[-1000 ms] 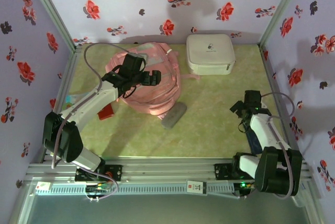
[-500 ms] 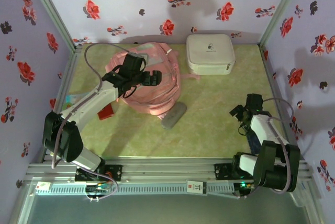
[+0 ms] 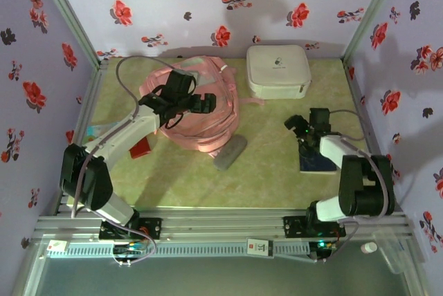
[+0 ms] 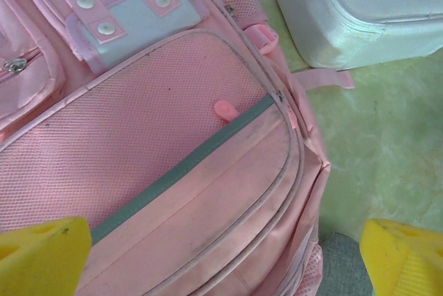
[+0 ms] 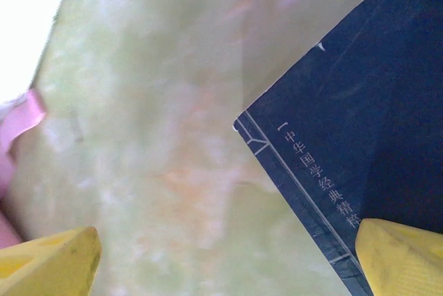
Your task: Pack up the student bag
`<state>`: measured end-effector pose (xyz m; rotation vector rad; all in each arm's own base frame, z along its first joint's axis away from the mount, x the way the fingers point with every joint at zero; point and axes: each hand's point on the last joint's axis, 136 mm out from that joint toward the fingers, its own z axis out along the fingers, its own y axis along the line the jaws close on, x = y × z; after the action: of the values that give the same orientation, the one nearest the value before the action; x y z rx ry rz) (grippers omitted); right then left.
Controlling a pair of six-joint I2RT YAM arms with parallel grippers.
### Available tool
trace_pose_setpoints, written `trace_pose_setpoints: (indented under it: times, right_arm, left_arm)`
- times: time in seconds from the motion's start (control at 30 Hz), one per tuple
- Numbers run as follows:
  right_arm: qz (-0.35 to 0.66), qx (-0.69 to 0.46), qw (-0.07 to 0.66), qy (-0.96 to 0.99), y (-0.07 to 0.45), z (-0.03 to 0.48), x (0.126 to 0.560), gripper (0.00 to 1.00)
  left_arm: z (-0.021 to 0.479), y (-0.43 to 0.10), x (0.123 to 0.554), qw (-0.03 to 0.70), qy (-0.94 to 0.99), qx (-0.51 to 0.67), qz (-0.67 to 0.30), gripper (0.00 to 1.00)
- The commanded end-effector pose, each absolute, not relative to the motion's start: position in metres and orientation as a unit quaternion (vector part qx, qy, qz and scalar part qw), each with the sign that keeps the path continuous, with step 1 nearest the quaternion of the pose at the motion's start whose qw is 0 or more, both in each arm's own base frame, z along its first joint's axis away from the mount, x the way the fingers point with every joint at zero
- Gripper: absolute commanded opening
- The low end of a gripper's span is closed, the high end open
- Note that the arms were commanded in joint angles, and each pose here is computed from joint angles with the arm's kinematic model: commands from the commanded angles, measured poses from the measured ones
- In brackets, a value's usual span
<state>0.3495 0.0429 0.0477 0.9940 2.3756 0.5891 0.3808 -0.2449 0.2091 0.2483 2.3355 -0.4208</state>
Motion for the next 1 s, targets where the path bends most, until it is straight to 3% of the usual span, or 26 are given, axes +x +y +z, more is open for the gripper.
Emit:
trace_pose_setpoints:
  times: [0.0, 0.2, 0.47, 0.63, 0.97]
  right_arm:
    - [0.272, 0.358, 0.209, 0.868, 0.08, 0.044, 0.359, 0.95]
    - [0.246, 0.323, 0.246, 0.88, 0.074, 0.076, 0.369, 0.93]
    - [0.114, 0.327, 0.26, 0.902, 0.003, 0.074, 0.339, 0.96]
    - [0.099, 0.343, 0.242, 0.902, -0.014, 0.066, 0.33, 0.96]
    - [0.14, 0.365, 0.197, 0.899, 0.004, 0.042, 0.313, 0.94]
  left_arm:
    - [0.213, -0.257, 0.381, 0.363, 0.91, 0.101, -0.174, 1.0]
    - [0.209, -0.281, 0.377, 0.344, 0.911, 0.112, -0.197, 1.0]
    - [0.203, -0.314, 0.372, 0.33, 0.91, 0.135, -0.21, 1.0]
    - [0.195, -0.341, 0.365, 0.312, 0.91, 0.148, -0.232, 1.0]
    - [0.17, -0.404, 0.347, 0.26, 0.906, 0.16, -0.294, 1.0]
